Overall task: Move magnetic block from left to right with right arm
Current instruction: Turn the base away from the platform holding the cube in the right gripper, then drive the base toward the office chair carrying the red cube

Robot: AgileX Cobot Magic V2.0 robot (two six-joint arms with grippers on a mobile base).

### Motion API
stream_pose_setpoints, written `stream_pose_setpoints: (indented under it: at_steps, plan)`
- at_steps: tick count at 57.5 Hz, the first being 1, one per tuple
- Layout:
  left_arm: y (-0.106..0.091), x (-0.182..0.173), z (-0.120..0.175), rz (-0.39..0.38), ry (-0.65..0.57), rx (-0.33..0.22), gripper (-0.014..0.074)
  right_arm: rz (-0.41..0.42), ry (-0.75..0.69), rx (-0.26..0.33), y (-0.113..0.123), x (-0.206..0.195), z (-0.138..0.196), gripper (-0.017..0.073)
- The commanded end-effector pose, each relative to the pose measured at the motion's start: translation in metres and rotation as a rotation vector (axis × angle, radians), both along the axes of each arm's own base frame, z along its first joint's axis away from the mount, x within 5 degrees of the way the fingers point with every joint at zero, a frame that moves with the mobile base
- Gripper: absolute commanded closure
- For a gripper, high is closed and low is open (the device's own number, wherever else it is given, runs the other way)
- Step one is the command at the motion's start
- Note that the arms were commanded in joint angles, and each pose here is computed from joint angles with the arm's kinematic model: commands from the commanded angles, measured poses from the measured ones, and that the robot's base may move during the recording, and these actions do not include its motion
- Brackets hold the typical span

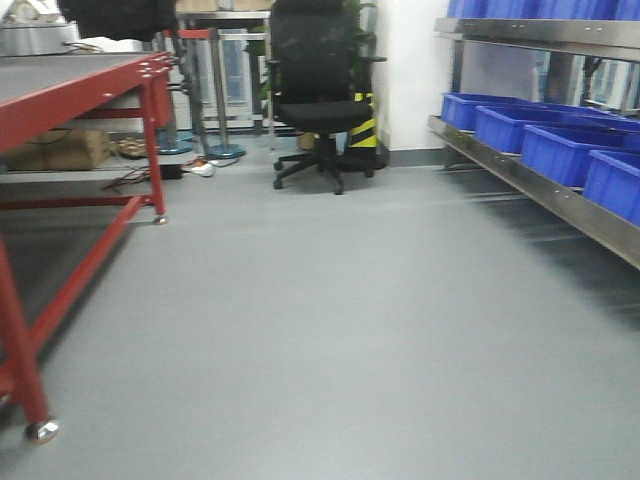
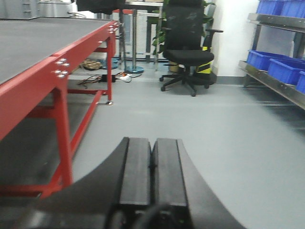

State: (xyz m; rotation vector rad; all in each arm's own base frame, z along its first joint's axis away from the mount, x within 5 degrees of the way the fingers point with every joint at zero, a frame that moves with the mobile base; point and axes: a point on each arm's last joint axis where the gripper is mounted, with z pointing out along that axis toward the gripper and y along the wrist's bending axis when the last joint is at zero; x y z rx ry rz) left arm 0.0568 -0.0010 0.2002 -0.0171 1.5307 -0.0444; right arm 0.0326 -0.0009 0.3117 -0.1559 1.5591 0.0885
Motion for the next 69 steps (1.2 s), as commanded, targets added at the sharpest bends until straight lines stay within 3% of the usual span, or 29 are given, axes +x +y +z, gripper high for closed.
stream_pose_setpoints:
  at_steps: [1, 69]
  plan:
    - [0.0009, -0.0008, 0.0052, 0.01, -0.083, -0.012, 0.072, 0.006, -0.101, -0.014, 0.0008, -0.0006, 0.0157, 0.044]
    - [0.0009, -0.0008, 0.0052, 0.01, -0.083, -0.012, 0.072, 0.006, -0.101, -0.014, 0.0008, -0.0006, 0.0157, 0.044]
